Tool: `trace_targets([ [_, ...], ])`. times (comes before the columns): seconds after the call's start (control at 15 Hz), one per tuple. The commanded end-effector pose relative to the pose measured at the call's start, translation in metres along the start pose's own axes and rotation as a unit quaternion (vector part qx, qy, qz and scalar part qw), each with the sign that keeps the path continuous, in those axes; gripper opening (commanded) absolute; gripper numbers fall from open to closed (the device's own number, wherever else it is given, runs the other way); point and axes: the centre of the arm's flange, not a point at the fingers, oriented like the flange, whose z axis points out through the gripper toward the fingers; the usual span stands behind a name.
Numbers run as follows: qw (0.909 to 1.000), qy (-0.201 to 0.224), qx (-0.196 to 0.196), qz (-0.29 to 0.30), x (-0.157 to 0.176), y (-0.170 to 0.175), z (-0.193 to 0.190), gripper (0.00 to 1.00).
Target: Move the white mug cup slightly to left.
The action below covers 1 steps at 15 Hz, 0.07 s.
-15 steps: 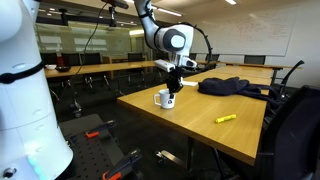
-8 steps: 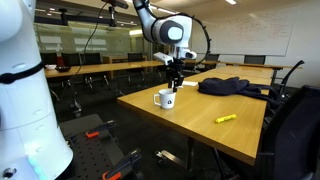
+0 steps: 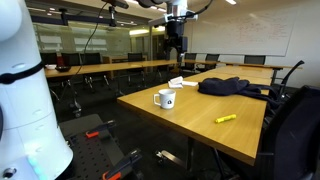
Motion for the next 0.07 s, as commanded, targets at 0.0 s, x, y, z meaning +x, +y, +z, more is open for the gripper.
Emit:
trace_targets([
  [0.0,0.9978,0.028,-0.043,-0.042,-0.0127,-0.0018,-0.0225,1.00],
])
